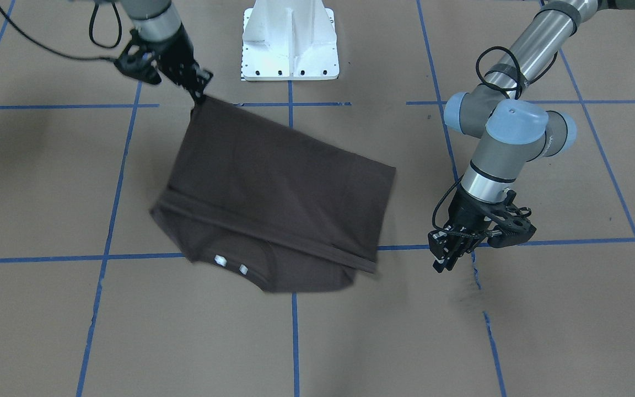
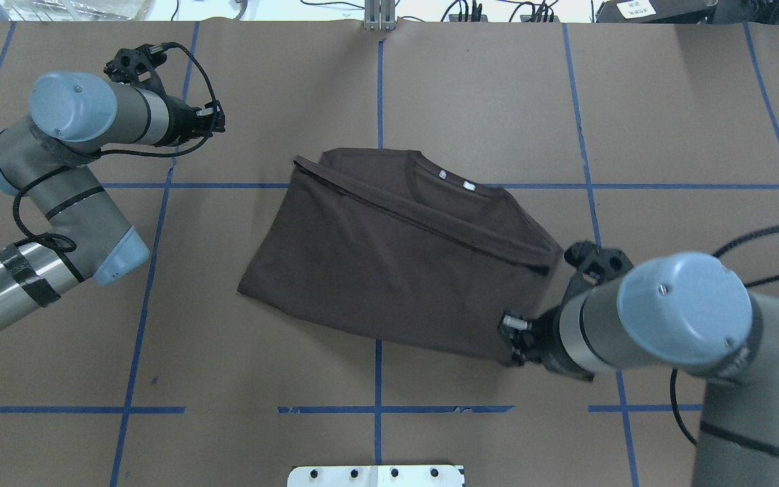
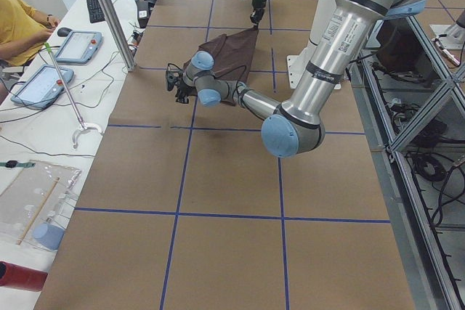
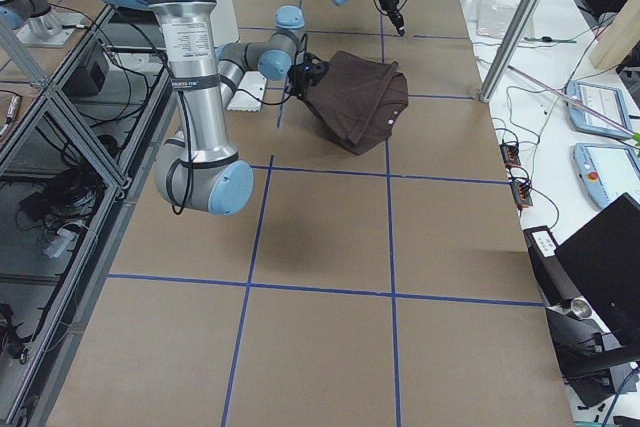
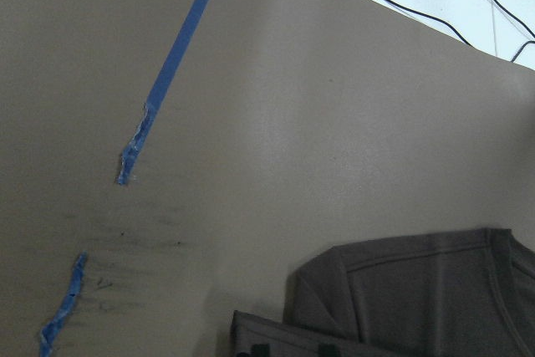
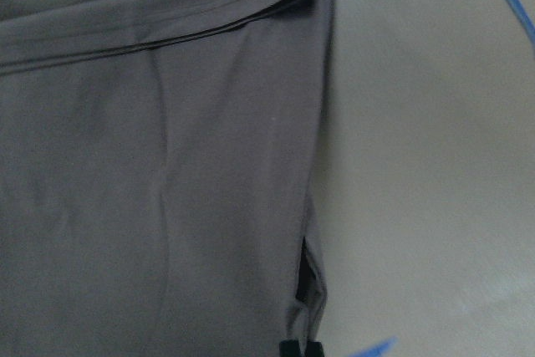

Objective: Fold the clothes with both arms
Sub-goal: 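Drag the folded shirt toward the robot with the right gripper while the left rises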

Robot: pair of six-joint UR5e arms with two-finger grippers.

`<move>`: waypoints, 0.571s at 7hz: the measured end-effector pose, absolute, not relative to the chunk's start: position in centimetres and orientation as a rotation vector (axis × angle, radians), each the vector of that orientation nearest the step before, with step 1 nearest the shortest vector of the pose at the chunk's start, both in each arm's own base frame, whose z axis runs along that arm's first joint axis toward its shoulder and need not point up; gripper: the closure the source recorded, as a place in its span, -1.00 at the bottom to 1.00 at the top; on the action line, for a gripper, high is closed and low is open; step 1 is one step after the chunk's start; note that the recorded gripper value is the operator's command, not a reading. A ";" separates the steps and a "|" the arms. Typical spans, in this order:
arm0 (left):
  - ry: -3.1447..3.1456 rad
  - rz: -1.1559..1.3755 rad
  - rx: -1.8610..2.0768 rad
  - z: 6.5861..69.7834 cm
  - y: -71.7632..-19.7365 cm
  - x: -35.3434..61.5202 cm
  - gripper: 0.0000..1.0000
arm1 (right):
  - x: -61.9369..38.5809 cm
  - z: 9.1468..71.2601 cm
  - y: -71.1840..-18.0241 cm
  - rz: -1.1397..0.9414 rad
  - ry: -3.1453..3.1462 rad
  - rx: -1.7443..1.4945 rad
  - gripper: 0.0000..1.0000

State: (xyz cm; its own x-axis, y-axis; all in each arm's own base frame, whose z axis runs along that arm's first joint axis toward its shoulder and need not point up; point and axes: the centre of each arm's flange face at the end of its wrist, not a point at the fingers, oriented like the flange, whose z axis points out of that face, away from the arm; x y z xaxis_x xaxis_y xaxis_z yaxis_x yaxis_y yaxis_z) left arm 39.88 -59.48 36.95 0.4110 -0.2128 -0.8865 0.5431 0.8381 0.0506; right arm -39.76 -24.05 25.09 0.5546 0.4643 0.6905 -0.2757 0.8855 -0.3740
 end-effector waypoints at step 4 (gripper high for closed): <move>1.187 -0.391 0.348 30.6 -56.9 39.1 -0.18 | -41.9 25.6 -11.6 0.298 -0.748 -0.281 -1.00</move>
